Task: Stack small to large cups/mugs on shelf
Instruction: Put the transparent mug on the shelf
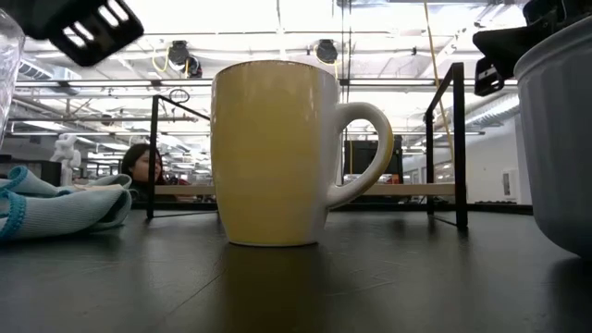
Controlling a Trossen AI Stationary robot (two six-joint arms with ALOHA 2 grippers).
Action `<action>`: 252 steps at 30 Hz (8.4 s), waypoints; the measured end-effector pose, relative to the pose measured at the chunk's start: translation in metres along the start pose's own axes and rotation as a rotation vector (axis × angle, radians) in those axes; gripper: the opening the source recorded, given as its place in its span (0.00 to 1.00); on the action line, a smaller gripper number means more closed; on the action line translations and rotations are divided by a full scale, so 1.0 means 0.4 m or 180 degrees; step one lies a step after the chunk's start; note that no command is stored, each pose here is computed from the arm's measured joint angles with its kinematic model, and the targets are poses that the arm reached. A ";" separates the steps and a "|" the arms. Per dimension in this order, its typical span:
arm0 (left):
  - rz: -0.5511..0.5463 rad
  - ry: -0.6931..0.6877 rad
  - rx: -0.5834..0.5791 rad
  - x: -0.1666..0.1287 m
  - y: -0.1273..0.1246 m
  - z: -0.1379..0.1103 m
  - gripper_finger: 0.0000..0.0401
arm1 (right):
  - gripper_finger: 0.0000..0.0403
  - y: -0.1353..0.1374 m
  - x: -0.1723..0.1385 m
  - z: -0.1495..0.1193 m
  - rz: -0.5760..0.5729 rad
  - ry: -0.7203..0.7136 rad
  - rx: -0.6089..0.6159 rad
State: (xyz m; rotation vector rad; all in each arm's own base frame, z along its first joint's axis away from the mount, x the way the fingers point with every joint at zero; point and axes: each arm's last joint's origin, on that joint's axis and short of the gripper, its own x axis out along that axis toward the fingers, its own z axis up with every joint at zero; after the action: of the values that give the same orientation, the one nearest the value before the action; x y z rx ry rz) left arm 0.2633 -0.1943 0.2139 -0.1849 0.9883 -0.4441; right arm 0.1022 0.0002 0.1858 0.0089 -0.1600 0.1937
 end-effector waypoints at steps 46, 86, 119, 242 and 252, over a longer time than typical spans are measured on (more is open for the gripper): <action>0.0135 0.0084 0.0105 0.051 0.013 -0.010 0.20 | 0.00 0.000 0.001 -0.004 -0.0001 0.0047 0.0025; 0.0779 -0.0243 0.1057 -0.136 -0.001 -0.007 0.00 | 0.00 -0.001 0.001 -0.008 -0.0003 0.0100 0.0040; 0.1308 -0.0651 0.0984 -0.357 0.054 -0.113 0.00 | 0.00 -0.001 0.001 -0.007 -0.0003 0.0089 0.0036; 0.1412 -0.1284 0.0794 -0.599 0.565 0.069 0.00 | 0.00 -0.001 0.002 -0.008 -0.0004 0.0106 0.0039; 0.1219 -0.0774 0.0889 -0.555 0.625 0.102 0.00 | 0.00 -0.001 0.002 -0.007 -0.0005 0.0094 0.0036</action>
State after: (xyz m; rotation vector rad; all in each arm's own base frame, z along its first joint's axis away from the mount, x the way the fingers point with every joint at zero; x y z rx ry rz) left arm 0.2624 0.1257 0.3186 0.1973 0.6923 -0.1977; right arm 0.1033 0.0001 0.1830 0.0175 -0.1294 0.1931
